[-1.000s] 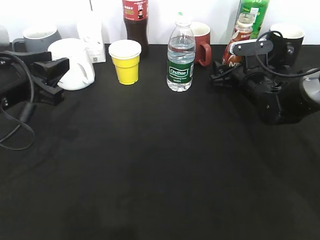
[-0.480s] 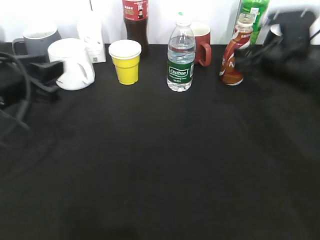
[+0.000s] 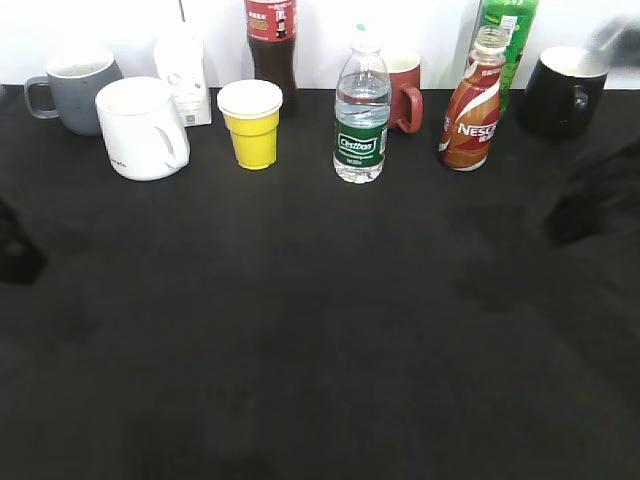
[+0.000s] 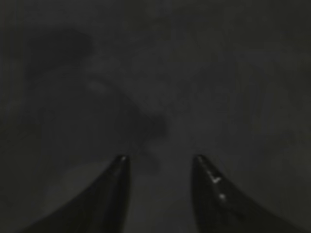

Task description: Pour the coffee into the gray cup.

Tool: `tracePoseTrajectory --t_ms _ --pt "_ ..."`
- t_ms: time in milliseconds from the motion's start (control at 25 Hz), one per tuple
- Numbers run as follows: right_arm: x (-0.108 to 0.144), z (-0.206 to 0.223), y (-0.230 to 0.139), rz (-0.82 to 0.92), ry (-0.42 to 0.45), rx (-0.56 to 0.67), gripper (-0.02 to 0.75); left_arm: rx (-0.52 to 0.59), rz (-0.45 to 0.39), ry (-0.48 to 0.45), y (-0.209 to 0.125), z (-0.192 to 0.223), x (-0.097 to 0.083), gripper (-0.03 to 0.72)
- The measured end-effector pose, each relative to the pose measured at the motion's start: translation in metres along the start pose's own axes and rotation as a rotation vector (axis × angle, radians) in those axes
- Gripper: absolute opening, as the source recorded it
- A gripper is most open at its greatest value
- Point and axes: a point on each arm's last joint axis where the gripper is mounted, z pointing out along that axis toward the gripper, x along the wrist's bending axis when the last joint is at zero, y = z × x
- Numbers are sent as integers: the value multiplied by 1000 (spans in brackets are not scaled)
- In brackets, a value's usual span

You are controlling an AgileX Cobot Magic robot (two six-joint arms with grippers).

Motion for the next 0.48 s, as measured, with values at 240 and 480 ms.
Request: tracePoseTrajectory --t_ms 240,480 --pt "4 -109 -47 -13 -20 -230 590 -59 -24 -31 -51 -74 -6 474" --pt "-8 -149 -124 -42 -130 -435 577 -365 -36 27 -112 -129 -3 476"
